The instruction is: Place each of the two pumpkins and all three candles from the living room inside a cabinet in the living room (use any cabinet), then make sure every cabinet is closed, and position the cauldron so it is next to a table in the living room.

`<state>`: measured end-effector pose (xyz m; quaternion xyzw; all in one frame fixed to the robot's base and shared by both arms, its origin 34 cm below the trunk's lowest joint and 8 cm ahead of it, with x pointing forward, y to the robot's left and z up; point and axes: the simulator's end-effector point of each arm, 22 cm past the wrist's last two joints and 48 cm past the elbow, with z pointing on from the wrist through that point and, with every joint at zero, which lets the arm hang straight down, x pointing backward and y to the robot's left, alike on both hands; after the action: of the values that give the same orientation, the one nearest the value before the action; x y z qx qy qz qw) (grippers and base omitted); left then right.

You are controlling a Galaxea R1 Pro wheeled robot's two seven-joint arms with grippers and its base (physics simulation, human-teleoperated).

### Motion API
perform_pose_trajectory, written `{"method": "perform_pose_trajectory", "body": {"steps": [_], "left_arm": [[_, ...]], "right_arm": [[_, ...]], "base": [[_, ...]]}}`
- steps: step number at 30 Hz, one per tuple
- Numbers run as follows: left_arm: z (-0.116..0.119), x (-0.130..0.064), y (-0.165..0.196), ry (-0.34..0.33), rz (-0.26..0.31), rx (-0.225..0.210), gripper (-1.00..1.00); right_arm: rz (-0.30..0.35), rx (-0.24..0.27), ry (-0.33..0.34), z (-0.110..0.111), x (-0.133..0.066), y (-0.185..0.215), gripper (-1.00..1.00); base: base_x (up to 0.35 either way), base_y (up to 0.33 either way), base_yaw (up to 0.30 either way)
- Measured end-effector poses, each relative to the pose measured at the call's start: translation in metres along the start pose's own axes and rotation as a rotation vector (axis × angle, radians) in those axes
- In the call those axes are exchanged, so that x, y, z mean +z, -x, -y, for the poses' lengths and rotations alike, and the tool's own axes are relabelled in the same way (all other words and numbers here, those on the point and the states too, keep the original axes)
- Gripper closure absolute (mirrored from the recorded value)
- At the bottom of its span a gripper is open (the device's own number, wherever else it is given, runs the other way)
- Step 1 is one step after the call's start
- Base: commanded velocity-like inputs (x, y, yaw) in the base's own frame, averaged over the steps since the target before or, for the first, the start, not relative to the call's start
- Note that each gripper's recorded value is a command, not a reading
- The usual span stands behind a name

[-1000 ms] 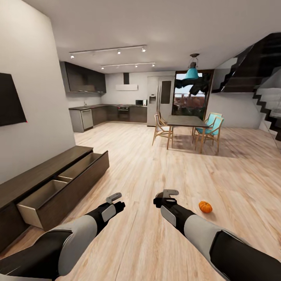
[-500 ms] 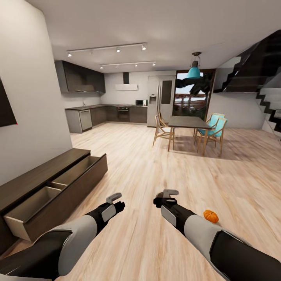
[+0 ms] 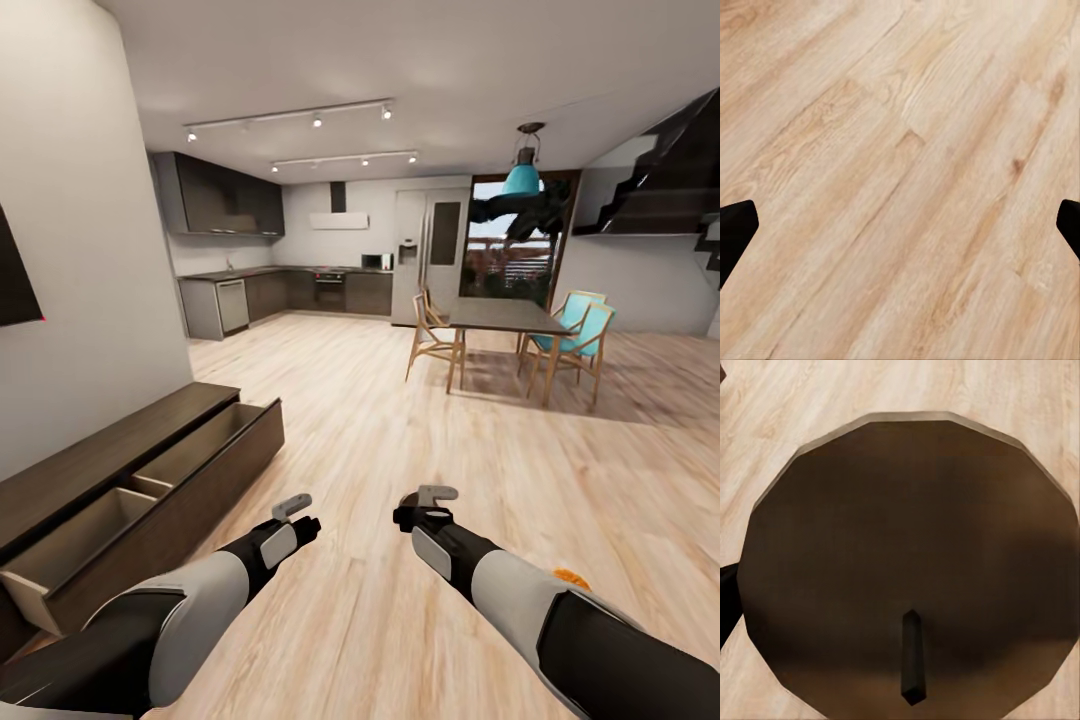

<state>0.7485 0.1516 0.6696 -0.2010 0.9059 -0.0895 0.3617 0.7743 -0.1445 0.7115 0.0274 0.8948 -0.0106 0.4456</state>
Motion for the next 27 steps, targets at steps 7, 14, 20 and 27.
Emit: {"method": "perform_pose_trajectory", "body": {"steps": [7,14,20,27], "left_arm": [[-0.001,0.002,-0.002,0.002,-0.004,0.001,-1.00],[-0.001,0.004,-0.005,0.003,-0.010,0.001,-1.00],[-0.005,0.006,-0.015,0.008,-0.024,0.001,-1.00],[-0.003,0.002,-0.011,0.011,-0.029,0.001,-1.00]], "right_arm": [[-0.005,0.000,0.000,0.000,0.002,-0.003,1.00],[-0.010,-0.001,0.000,0.000,0.003,-0.005,1.00],[-0.014,-0.001,0.000,0.000,0.005,-0.007,1.00],[-0.018,-0.003,0.000,0.000,0.002,-0.002,1.00]], "base": [[0.271,-0.158,0.118],[0.241,-0.244,0.128],[0.218,-0.264,0.129],[0.199,-0.271,0.129]]}}
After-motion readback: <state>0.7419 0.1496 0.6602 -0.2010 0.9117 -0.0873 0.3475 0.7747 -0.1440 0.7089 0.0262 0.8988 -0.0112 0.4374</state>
